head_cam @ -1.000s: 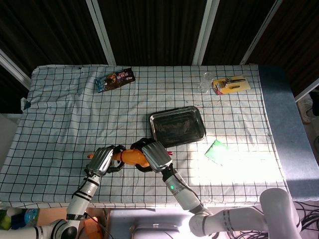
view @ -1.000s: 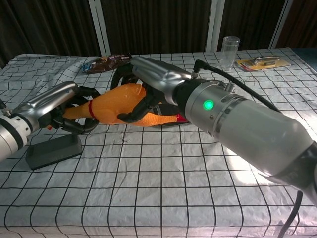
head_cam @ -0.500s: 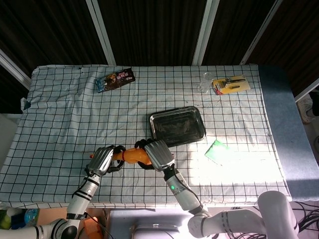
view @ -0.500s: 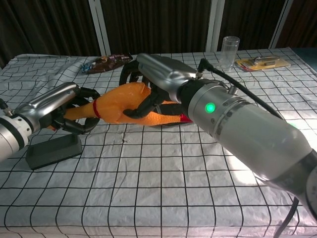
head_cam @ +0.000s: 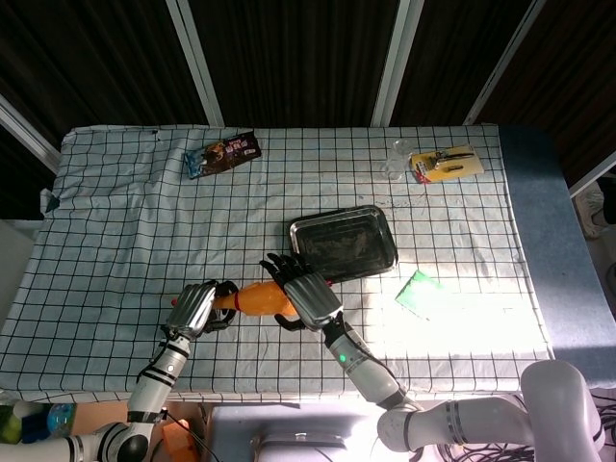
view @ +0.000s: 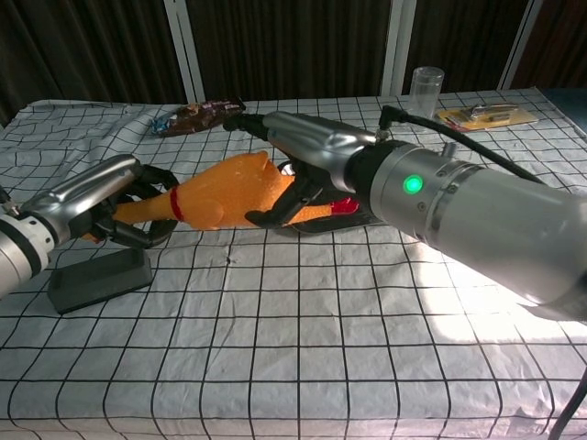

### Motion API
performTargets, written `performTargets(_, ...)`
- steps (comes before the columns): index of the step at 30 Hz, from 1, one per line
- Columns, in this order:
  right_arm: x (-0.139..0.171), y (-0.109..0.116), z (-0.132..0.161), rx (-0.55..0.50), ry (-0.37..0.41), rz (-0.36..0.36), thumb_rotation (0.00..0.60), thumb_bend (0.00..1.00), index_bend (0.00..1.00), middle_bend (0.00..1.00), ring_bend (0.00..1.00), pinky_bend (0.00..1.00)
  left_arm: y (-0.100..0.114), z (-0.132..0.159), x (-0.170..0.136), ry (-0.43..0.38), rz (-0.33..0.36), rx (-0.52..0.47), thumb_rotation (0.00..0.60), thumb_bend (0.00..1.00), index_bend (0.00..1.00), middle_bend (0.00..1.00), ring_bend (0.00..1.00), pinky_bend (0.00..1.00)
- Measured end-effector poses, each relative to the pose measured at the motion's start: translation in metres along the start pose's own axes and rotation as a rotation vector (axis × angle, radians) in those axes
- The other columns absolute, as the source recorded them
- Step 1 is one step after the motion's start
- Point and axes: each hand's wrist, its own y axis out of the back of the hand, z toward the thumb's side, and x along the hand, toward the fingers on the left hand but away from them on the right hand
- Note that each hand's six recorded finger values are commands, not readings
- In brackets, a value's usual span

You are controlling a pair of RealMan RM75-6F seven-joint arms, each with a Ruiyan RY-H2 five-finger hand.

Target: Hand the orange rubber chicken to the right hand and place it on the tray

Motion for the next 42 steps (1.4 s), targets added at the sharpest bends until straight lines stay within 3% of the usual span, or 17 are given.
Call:
performTargets(7, 0.0, -0.006, -0.006, 0.032, -0.034, 0.029, 0.6, 0.23, 0.0, 0.03, 0.0, 0.0, -0.001, 0.003, -0.001, -0.007, -0.001, 0.006, 0.6, 0.79, 0.65, 0.71, 0.46, 0.72)
performTargets(9, -0.001, -0.006, -0.006, 0.042, -0.041, 0.02, 0.6, 0.26, 0.0, 0.16, 0.0, 0.0, -0.001, 0.004, -0.002, -0.01, 0.002, 0.01, 0.6, 0.79, 0.65, 0.71, 0.46, 0.72)
performTargets(12, -0.003, -0.006, -0.006, 0.044, -0.056, -0.015, 0.6, 0.4, 0.01, 0.55, 0.17, 0.0, 0.0, 0.004, -0.003, -0.009, 0.003, 0.009, 0.6, 0.79, 0.65, 0.71, 0.46, 0.72)
performTargets(14, -0.004, -0.007, -0.005, 0.04, -0.064, -0.043, 0.6, 0.51, 0.16, 0.77, 0.38, 0.04, 0.0, 0.003, -0.003, -0.006, 0.002, 0.008, 0.6, 0.79, 0.65, 0.71, 0.46, 0.72)
performTargets(16, -0.005, -0.005, -0.004, 0.041, -0.07, -0.086, 0.6, 0.55, 0.37, 0.86, 0.53, 0.09, 0.0, 0.002, -0.003, -0.005, 0.003, 0.008, 0.6, 0.79, 0.65, 0.71, 0.46, 0.72)
performTargets(20, -0.007, -0.003, -0.001, 0.045, -0.067, -0.152, 0.6, 0.57, 0.86, 0.89, 0.64, 0.16, 0.002, 0.002, -0.003, -0.005, 0.005, 0.011, 0.6, 0.79, 0.65, 0.72, 0.46, 0.72)
performTargets(22, -0.007, -0.002, 0.001, 0.045, -0.058, -0.171, 0.6, 0.57, 0.97, 0.9, 0.68, 0.19, 0.002, 0.002, -0.004, -0.004, 0.004, 0.013, 0.6, 0.79, 0.65, 0.72, 0.46, 0.72)
performTargets(29, -0.005, 0.001, -0.001, 0.064, -0.053, -0.207, 0.6, 0.55, 1.0, 0.9, 0.71, 0.21, 0.001, 0.002, -0.003, -0.006, 0.003, 0.022, 0.6, 0.78, 0.65, 0.71, 0.46, 0.71)
performTargets(31, -0.005, 0.003, -0.002, 0.068, -0.057, -0.212, 0.6, 0.54, 1.0, 0.9, 0.71, 0.21, 0.001, 0.001, -0.003, -0.004, 0.006, 0.026, 0.6, 0.76, 0.64, 0.7, 0.45, 0.66)
performTargets(32, -0.004, 0.004, -0.003, 0.069, -0.057, -0.216, 0.6, 0.54, 1.0, 0.9, 0.71, 0.21, 0.002, 0.0, -0.003, -0.001, 0.011, 0.029, 0.6, 0.74, 0.61, 0.67, 0.44, 0.58)
performTargets(33, -0.004, 0.006, -0.003, 0.07, -0.057, -0.222, 0.6, 0.54, 1.0, 0.9, 0.71, 0.21, 0.002, -0.001, -0.003, 0.002, 0.016, 0.033, 0.6, 0.71, 0.57, 0.63, 0.42, 0.52)
performTargets(35, -0.003, 0.009, -0.004, 0.067, -0.058, -0.233, 0.6, 0.54, 1.0, 0.9, 0.71, 0.21, 0.003, -0.004, -0.002, 0.005, 0.018, 0.055, 0.6, 0.59, 0.28, 0.42, 0.3, 0.31)
performTargets(37, -0.002, 0.014, -0.006, 0.062, -0.06, -0.242, 0.6, 0.54, 1.0, 0.9, 0.71, 0.21, 0.003, -0.007, -0.002, 0.007, 0.007, 0.073, 0.6, 0.52, 0.07, 0.25, 0.18, 0.19)
performTargets(38, -0.002, 0.016, -0.007, 0.062, -0.061, -0.245, 0.6, 0.54, 1.0, 0.9, 0.71, 0.21, 0.003, -0.009, -0.001, 0.008, 0.0, 0.077, 0.6, 0.49, 0.01, 0.18, 0.12, 0.14)
performTargets(42, 0.003, 0.026, -0.015, 0.069, -0.068, -0.262, 0.6, 0.54, 1.0, 0.9, 0.72, 0.23, 0.009, -0.012, -0.001, -0.002, 0.006, 0.046, 0.6, 0.44, 0.0, 0.01, 0.01, 0.05)
